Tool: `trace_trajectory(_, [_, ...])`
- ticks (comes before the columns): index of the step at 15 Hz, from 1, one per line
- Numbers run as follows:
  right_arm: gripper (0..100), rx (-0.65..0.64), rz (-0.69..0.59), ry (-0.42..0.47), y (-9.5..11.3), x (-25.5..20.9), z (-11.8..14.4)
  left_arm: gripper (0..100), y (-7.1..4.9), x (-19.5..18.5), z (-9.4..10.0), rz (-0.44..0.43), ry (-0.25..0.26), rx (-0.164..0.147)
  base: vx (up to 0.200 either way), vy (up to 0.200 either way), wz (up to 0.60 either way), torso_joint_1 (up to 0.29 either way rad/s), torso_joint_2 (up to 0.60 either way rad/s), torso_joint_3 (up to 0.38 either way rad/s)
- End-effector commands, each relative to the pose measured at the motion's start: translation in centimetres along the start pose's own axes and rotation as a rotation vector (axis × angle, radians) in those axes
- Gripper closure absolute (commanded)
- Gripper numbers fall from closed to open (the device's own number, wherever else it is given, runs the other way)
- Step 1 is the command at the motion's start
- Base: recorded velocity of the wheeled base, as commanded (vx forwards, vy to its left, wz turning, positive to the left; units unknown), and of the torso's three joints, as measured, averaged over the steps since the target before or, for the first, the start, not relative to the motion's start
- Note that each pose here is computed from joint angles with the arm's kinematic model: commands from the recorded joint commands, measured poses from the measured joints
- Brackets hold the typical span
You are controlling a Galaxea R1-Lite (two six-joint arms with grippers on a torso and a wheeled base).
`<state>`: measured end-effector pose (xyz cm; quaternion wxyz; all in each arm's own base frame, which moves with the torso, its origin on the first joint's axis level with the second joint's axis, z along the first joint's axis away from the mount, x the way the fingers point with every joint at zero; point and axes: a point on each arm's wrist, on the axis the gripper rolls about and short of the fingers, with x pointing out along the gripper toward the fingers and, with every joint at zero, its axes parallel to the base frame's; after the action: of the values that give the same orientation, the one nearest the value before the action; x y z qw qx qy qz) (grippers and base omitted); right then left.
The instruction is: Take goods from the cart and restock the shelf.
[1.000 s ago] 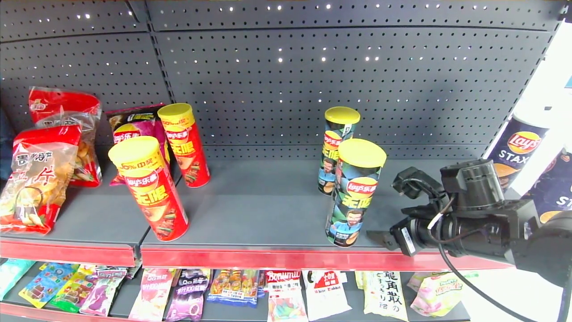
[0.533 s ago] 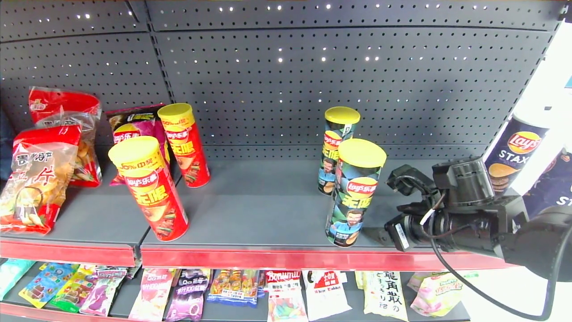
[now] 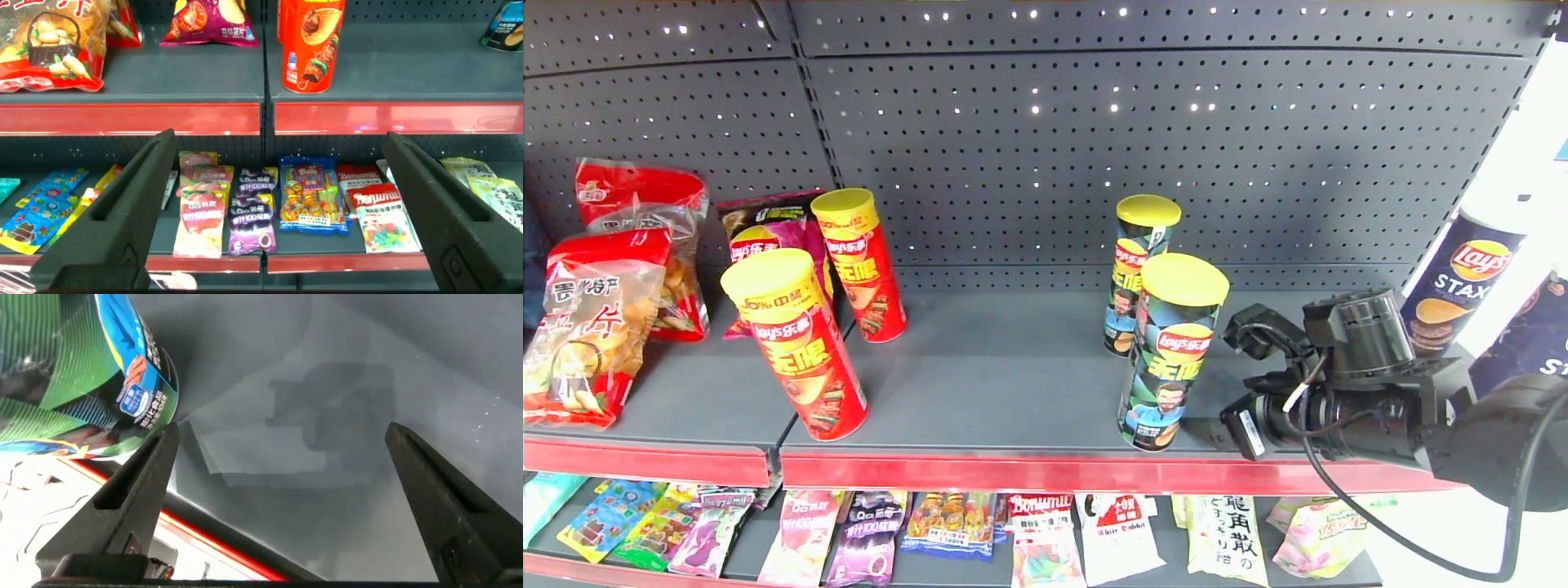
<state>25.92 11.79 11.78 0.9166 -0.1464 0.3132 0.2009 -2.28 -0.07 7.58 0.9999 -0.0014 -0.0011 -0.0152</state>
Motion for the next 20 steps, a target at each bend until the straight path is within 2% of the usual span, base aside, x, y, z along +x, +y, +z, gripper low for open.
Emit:
trace_trajectory(1, [0, -0.002, 0.002, 0.002, 0.1, 0.1, 0.0, 0, 0.0, 0.0, 0.0, 0.0, -0.001, 0.0, 0.0, 0.0, 0.0, 0.0, 0.0, 0.0])
trace_trajectory(20, [0, -0.037, 0.04, -0.019, 1.6, 0.6, 0.9, 0, 0.0, 0.0, 0.0, 0.001, -0.001, 0.0, 0.0, 0.0, 0.0, 0.0, 0.0, 0.0])
